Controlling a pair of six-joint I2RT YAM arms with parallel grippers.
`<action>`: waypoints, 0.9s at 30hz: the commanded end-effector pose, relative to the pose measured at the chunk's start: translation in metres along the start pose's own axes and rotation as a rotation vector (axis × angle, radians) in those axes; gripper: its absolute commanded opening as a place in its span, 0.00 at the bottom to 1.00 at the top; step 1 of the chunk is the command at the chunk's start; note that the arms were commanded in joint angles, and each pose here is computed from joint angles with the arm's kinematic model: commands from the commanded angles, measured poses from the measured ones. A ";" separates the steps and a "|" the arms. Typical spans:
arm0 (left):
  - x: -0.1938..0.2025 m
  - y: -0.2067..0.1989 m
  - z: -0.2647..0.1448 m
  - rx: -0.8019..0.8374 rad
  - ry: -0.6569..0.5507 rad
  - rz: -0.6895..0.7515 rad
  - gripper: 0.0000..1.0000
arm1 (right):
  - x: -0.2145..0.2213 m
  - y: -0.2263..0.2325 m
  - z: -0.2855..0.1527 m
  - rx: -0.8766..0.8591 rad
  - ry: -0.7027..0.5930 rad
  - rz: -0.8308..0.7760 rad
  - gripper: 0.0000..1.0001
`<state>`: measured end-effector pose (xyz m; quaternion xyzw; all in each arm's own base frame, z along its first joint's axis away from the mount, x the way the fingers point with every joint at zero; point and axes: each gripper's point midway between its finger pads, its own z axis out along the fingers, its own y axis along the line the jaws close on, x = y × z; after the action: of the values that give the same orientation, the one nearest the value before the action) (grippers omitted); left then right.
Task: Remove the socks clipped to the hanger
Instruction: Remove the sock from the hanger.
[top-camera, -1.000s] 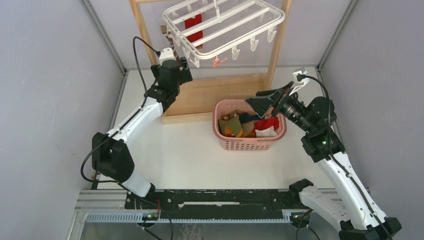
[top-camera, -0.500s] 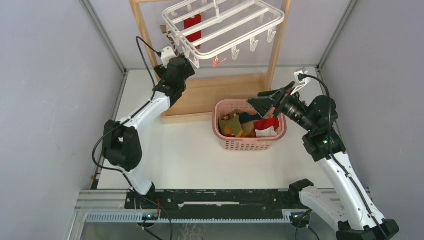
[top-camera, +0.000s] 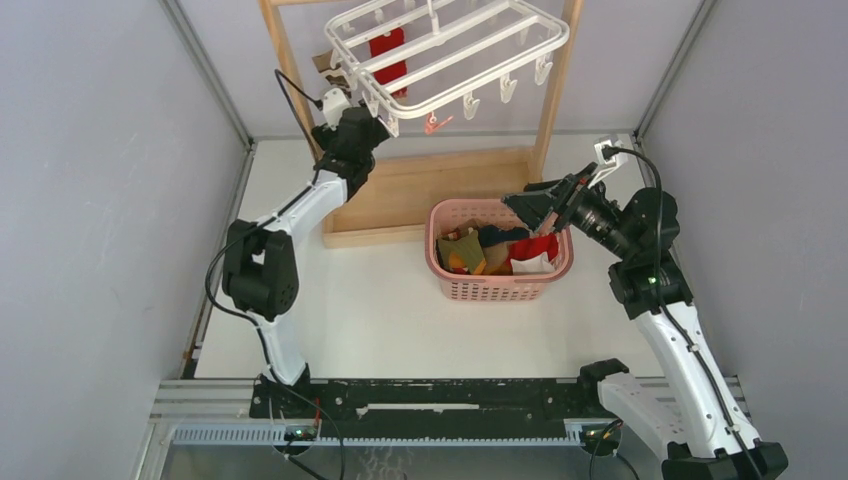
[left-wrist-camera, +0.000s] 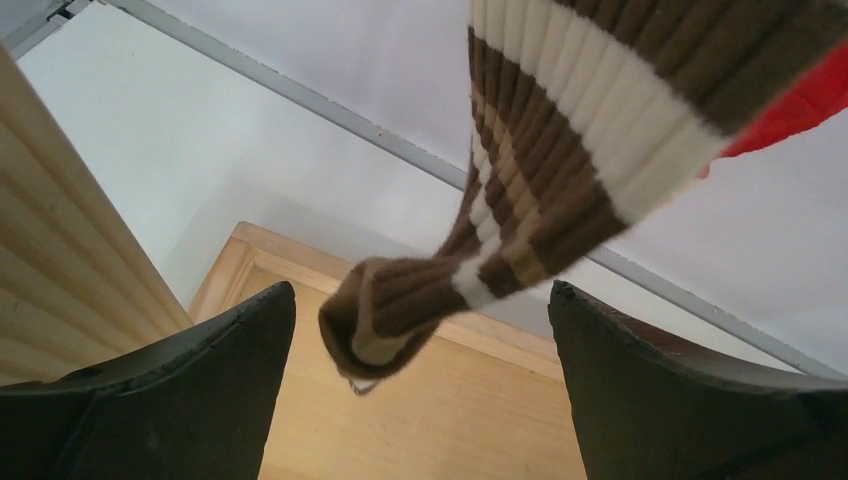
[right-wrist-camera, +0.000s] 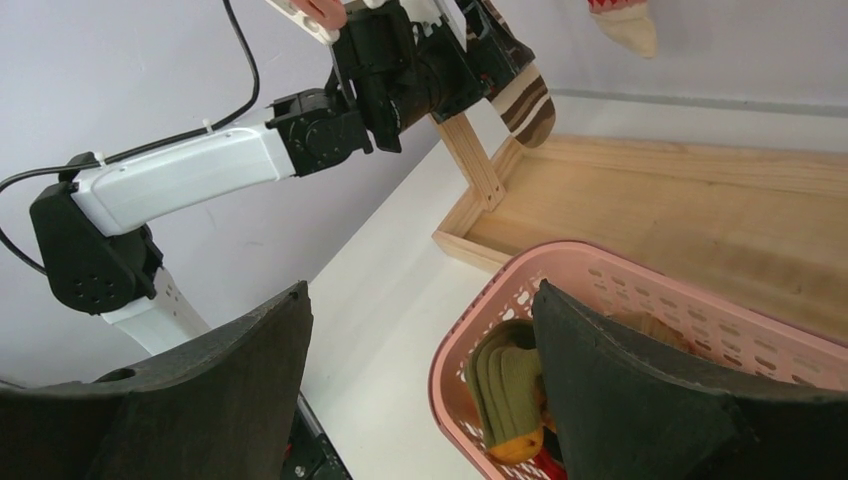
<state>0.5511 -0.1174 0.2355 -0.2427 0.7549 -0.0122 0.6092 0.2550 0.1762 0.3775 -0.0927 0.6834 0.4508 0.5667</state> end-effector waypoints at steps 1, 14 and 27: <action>-0.041 -0.015 0.004 0.014 -0.089 -0.092 1.00 | -0.002 -0.001 0.002 -0.026 -0.010 -0.024 0.87; -0.037 -0.022 0.013 0.034 -0.045 -0.050 0.36 | 0.001 -0.008 0.000 -0.015 -0.008 -0.008 0.87; -0.030 -0.013 -0.015 0.070 0.036 -0.018 0.00 | 0.002 -0.001 -0.004 -0.040 -0.022 0.007 0.87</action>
<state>0.5662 -0.1233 0.2355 -0.2298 0.7725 -0.0209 0.5916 0.2562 0.1730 0.3594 -0.0886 0.6922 0.4559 0.5524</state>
